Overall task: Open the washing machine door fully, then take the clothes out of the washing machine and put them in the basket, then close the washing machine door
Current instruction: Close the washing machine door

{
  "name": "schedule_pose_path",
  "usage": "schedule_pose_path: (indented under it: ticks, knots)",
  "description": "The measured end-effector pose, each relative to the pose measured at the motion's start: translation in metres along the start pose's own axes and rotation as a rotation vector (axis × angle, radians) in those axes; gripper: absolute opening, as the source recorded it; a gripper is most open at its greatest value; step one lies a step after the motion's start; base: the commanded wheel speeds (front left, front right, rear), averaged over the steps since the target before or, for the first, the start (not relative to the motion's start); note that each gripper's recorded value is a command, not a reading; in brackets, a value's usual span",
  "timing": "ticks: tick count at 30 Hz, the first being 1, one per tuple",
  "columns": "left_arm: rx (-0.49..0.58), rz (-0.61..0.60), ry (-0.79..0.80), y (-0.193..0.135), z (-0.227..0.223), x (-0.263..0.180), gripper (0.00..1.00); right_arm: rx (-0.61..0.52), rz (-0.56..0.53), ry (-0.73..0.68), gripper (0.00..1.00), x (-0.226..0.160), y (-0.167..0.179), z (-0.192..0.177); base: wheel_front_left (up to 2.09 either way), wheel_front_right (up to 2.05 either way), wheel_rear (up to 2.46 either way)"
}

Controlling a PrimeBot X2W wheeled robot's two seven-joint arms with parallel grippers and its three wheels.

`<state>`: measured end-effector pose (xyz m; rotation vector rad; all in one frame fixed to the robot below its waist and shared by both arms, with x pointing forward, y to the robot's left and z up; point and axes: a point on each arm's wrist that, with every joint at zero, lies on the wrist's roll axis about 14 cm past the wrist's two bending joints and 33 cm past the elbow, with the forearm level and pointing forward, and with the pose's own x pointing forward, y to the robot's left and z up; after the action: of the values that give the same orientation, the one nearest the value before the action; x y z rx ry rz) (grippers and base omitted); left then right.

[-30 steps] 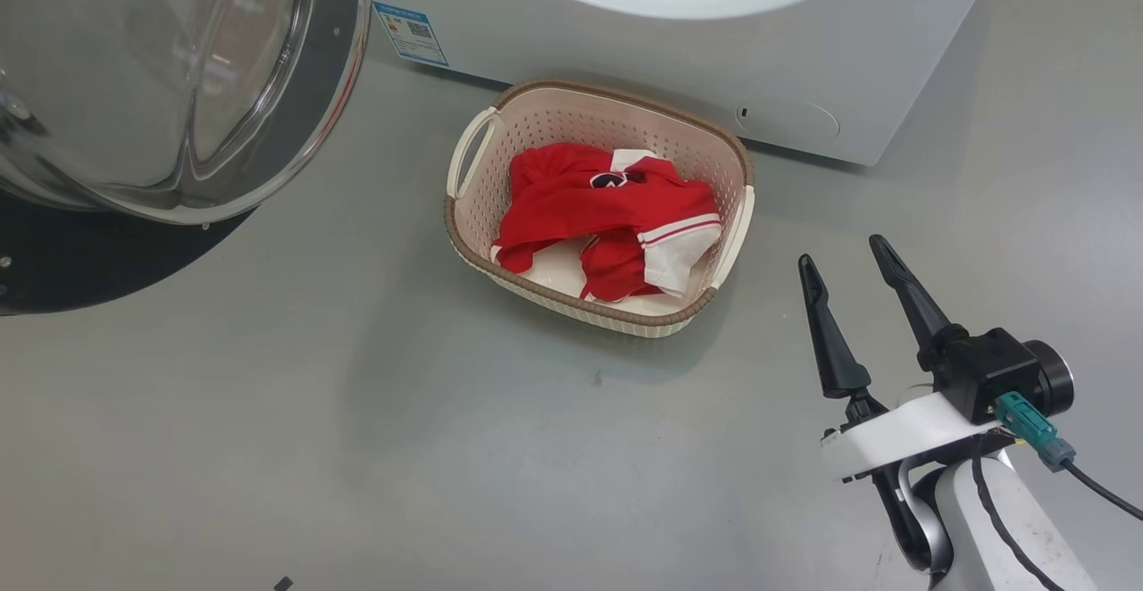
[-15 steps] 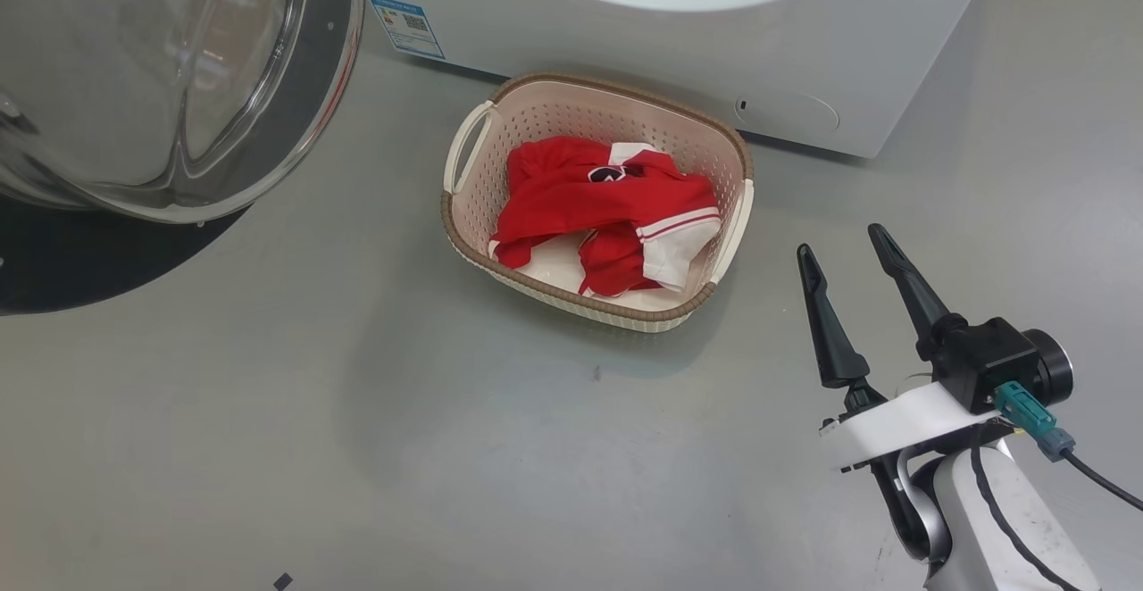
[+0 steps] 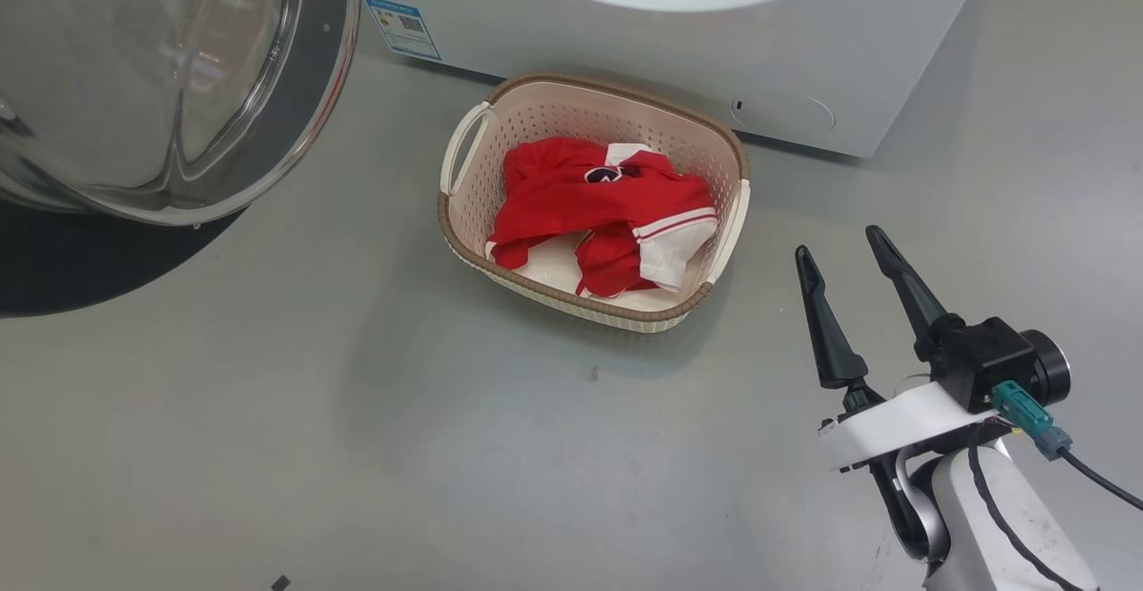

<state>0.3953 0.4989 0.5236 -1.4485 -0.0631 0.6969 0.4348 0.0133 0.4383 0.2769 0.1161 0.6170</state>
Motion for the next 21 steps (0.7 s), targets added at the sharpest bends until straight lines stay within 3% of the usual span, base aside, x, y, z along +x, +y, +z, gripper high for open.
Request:
schedule_pose_path:
  ticks: [21]
  knots:
    - [-0.070, -0.011, 0.092, -0.004, -0.015, 0.002, 0.00, -0.003, -0.006, -0.011, 1.00, 0.000, -0.001, 0.005, 0.00, 0.00, 0.00]
